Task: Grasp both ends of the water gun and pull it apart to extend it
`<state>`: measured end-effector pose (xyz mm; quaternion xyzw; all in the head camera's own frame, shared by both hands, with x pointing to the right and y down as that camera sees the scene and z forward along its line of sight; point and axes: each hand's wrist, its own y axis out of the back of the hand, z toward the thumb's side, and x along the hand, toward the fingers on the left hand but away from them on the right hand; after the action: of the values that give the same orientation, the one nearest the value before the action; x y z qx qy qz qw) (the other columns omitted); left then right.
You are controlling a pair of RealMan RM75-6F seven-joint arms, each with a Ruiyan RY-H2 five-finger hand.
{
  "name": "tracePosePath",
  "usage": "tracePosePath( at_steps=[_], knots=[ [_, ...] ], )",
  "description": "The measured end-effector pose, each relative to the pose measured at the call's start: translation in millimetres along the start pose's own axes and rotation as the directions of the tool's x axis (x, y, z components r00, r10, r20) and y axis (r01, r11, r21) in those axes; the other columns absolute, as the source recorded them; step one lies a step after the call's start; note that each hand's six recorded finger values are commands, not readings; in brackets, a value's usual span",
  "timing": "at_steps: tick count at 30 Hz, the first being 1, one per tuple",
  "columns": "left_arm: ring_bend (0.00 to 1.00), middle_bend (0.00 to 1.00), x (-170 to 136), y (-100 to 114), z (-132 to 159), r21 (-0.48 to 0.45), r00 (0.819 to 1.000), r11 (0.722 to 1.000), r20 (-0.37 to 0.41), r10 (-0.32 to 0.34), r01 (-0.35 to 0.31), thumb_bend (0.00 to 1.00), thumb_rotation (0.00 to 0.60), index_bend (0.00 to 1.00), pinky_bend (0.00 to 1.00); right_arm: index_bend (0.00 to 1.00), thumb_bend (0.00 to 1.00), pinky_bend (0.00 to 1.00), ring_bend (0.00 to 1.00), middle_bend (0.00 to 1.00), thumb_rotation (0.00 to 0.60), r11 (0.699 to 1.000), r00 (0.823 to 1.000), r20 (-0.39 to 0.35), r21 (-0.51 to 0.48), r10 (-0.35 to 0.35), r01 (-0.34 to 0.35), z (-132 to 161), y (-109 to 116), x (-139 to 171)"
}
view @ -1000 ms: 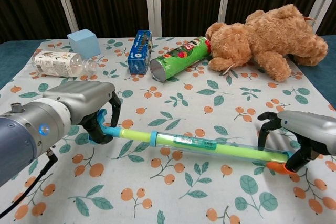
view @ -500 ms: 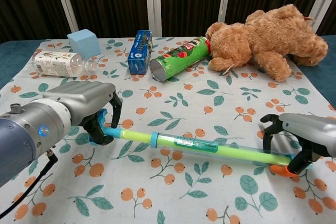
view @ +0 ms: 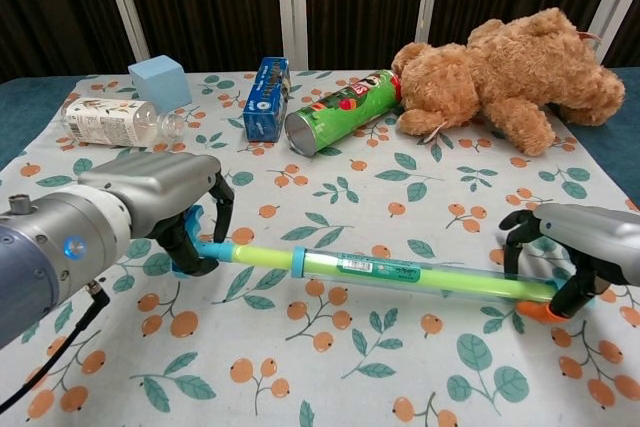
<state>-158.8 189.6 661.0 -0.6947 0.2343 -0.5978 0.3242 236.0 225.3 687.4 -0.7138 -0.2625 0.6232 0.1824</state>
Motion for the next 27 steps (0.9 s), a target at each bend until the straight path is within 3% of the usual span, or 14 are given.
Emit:
tracePosePath(
  at_steps=[27],
  knots=[
    [0.08,0.22,-3.4,2.6,-13.2,-0.008,1.0,1.0,-0.005,0.001,-0.001,0.46,0.6,0.69,0.22,0.76,0.39,0.0,0.0,0.13,0.6,0.998,0.996,0.064,0.002,-0.065,0.065,-16.6,27.3,-13.4]
  ],
)
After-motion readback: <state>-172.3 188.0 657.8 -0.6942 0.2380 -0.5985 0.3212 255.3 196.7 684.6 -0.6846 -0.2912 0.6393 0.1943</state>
